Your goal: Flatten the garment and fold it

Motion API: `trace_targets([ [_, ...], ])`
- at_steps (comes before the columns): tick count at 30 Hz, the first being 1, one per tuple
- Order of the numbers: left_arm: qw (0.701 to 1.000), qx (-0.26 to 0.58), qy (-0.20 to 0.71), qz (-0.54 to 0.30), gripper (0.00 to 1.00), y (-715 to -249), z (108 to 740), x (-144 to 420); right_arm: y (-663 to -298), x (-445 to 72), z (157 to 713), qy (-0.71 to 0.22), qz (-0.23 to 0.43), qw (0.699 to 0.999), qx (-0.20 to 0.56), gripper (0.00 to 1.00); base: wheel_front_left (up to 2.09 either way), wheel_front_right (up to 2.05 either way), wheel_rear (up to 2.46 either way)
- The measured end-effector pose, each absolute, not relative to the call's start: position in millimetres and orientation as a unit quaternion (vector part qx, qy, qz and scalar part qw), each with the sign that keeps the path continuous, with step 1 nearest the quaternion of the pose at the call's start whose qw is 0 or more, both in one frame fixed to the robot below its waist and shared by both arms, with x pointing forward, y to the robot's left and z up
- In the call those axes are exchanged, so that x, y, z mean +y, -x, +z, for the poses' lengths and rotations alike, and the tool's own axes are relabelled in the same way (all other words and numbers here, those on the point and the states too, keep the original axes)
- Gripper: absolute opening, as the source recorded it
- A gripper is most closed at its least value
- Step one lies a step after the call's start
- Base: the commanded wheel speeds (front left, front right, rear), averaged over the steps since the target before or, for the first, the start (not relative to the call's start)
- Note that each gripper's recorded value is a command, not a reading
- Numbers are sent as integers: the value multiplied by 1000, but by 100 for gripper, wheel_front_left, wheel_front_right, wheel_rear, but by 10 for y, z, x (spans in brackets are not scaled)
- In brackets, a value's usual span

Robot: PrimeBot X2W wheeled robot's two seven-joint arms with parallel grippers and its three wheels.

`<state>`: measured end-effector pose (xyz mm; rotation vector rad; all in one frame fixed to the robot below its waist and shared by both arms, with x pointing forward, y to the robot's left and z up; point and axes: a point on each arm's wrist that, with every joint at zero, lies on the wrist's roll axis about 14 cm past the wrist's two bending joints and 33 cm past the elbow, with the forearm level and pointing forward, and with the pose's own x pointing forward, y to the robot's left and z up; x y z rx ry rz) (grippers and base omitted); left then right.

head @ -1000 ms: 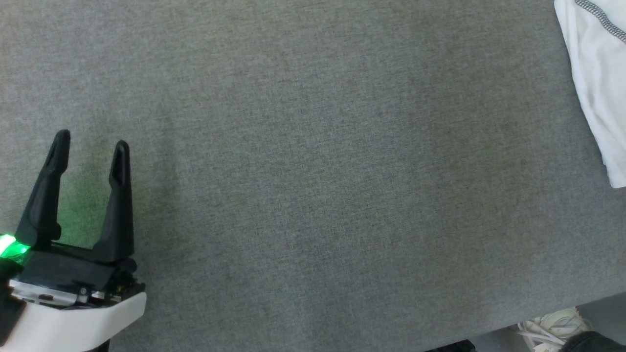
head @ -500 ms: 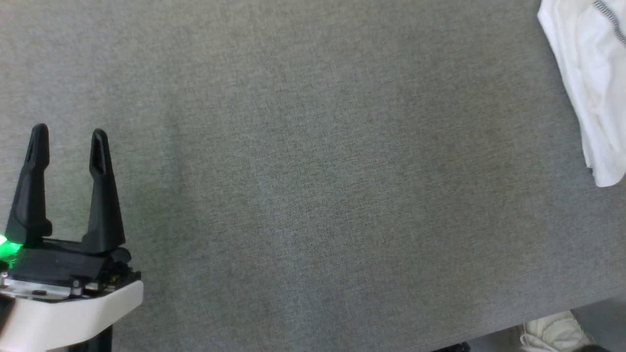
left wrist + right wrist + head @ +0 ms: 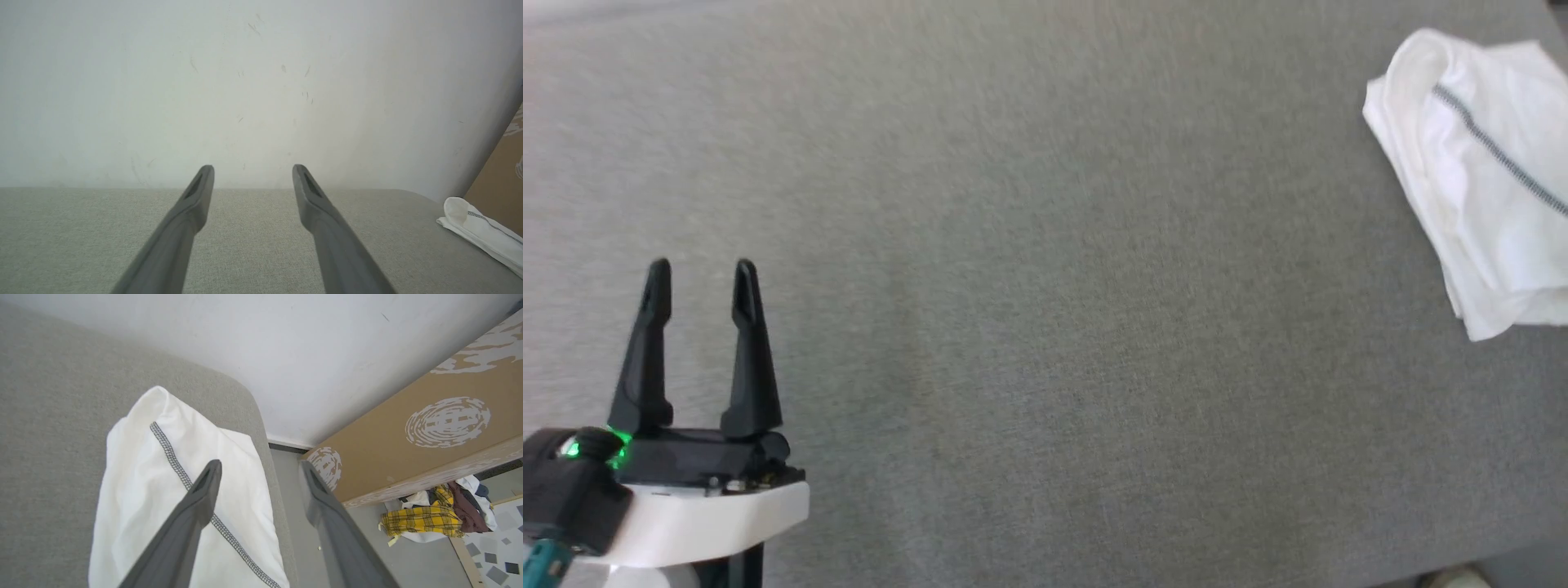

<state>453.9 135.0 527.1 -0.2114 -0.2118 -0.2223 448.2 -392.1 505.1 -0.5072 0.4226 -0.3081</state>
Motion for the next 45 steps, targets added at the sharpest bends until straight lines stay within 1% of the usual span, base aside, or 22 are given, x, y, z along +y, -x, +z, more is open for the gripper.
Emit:
trace_targets([
  [4, 985, -122, 77, -95, 100, -4405, 5437, 1460, -4491, -3595, 5286, 202, -134, 962, 129, 100, 0, 0, 0],
  [8, 986, -136, 56, -74, 100, -4278, 5570, 1610, -4452, -3294, 5474, 160, -119, 978, 60, 100, 0, 0, 0],
  [13, 988, -143, 32, -47, 100, -4118, 5662, 1784, -4380, -2897, 5616, 119, -93, 989, -7, 100, 0, 0, 0],
  [20, 991, -129, 14, -16, 100, -3858, 5620, 1993, -4197, -2506, 5726, 83, -66, 992, -71, 100, 0, 0, 0],
  [26, 993, -114, 13, 6, 100, -3688, 5539, 2105, -4046, -2274, 5642, 57, -32, 994, -91, 100, 0, 0, 0],
  [32, 995, -92, 22, 10, 100, -3574, 5401, 2101, -3901, -2196, 5348, 27, -19, 997, -74, 100, 0, 0, 0],
  [40, 997, -60, 37, 11, 100, -3396, 5190, 2043, -3653, -2342, 4948, 8, -42, 999, -19, 100, 0, 0, 0],
  [45, 998, -52, 41, 9, 100, -3332, 5139, 2015, -3566, -2379, 4955, 8, -48, 999, -21, 100, 0, 0, 0],
])
